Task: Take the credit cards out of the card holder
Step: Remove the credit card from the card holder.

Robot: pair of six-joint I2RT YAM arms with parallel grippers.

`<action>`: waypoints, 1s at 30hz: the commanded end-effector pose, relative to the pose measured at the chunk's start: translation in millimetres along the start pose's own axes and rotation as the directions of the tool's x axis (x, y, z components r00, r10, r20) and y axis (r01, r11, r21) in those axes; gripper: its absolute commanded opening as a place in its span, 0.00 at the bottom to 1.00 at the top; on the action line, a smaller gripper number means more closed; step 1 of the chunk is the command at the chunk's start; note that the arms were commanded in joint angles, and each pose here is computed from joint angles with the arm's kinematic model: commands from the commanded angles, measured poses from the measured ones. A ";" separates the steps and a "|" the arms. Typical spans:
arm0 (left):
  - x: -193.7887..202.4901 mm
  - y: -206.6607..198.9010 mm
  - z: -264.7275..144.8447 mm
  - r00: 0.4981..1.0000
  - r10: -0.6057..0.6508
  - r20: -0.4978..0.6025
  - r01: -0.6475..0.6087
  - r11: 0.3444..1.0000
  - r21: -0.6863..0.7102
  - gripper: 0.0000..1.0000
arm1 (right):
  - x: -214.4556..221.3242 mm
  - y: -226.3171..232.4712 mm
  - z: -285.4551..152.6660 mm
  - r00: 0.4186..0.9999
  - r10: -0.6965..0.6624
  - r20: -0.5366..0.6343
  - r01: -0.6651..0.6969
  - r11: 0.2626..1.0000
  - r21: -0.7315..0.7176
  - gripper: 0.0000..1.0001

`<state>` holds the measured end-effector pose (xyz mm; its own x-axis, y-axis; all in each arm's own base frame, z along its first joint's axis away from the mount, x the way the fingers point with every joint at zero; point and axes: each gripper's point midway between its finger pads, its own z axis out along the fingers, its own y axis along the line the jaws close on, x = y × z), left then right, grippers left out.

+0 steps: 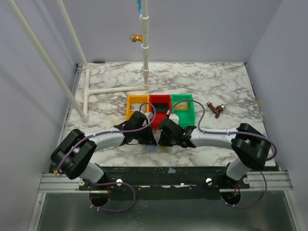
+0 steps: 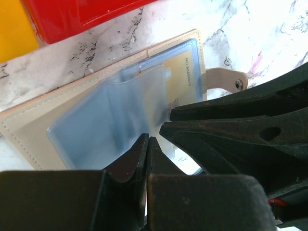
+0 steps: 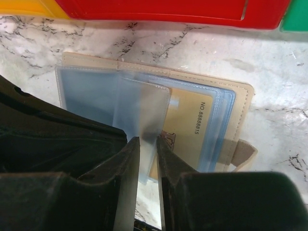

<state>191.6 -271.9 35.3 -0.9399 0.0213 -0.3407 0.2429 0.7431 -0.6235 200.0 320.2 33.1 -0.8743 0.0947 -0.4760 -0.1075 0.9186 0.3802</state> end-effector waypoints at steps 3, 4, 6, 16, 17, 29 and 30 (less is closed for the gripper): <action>-6.8 0.5 -15.0 0.999 0.034 0.037 -0.033 0.999 -0.032 0.00 | 0.8 4.1 3.2 1.000 0.017 -0.005 -0.017 1.000 -0.017 0.20; -8.1 -0.2 -17.8 0.998 0.038 0.043 -0.036 0.999 -0.033 0.00 | 0.4 4.9 3.1 1.000 0.016 -0.004 -0.016 1.000 -0.020 0.19; -10.3 -1.0 -24.0 0.997 0.046 0.056 -0.044 0.998 -0.039 0.00 | -0.5 6.4 2.8 1.000 0.015 -0.002 -0.015 1.000 -0.026 0.17; -19.9 0.5 -53.3 0.990 0.077 0.117 -0.068 0.994 -0.081 0.00 | -2.5 14.2 4.5 1.000 0.008 -0.005 -0.008 0.999 -0.046 0.13; -20.4 0.6 -55.5 0.989 0.079 0.123 -0.070 0.994 -0.081 0.01 | -3.4 15.5 4.4 1.000 0.008 -0.004 -0.008 0.999 -0.049 0.13; -19.1 -7.0 -72.1 0.985 0.092 0.144 -0.084 0.995 -0.057 0.02 | -13.4 31.8 2.2 1.000 0.000 0.011 0.001 0.996 -0.091 0.13; -19.2 -7.9 -73.2 0.985 0.093 0.146 -0.086 0.995 -0.054 0.02 | -14.0 33.3 2.6 1.000 -0.002 0.011 0.003 0.996 -0.094 0.13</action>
<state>188.1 -232.6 88.1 -0.8834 -0.0047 -0.4685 0.2950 0.7713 -0.5639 204.8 336.6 43.0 -0.8719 0.1015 -0.4791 -0.1282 0.8969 0.4233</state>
